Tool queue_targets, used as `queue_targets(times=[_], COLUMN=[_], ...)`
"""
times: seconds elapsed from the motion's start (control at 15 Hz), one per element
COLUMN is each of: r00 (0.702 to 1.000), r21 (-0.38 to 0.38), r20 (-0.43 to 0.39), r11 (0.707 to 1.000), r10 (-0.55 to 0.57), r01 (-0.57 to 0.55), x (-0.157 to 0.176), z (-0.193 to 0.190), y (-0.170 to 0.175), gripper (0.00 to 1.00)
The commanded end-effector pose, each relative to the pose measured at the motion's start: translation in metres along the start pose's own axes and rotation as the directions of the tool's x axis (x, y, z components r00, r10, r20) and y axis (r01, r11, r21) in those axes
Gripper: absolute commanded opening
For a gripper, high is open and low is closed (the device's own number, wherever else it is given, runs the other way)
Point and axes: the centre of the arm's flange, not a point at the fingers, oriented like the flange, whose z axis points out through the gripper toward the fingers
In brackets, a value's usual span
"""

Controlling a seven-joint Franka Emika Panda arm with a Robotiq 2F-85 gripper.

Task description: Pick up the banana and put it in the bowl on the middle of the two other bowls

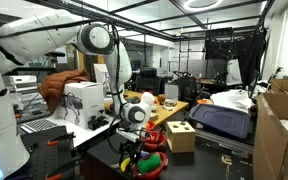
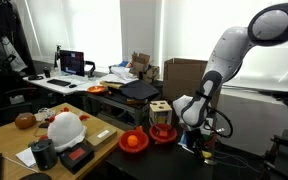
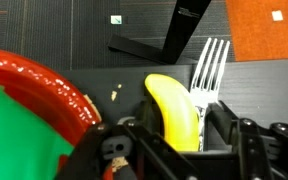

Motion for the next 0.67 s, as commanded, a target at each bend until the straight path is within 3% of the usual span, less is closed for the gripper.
queue_targets(times=[0.0,0.27,0.6], r00=[1.000,0.999,0.998], r21=[-0.009,-0.006,-0.013], r20=[-0.010,-0.022,-0.036], r11=[1.000,1.000,0.999], r10=[-0.007,-0.028,-0.041], r01=[0.007,0.028,0.041], x=[0.002,-0.002,-0.009], z=[-0.003,-0.012,-0.024], y=[0.002,0.002,0.006], gripper=[0.35,0.07,0.07])
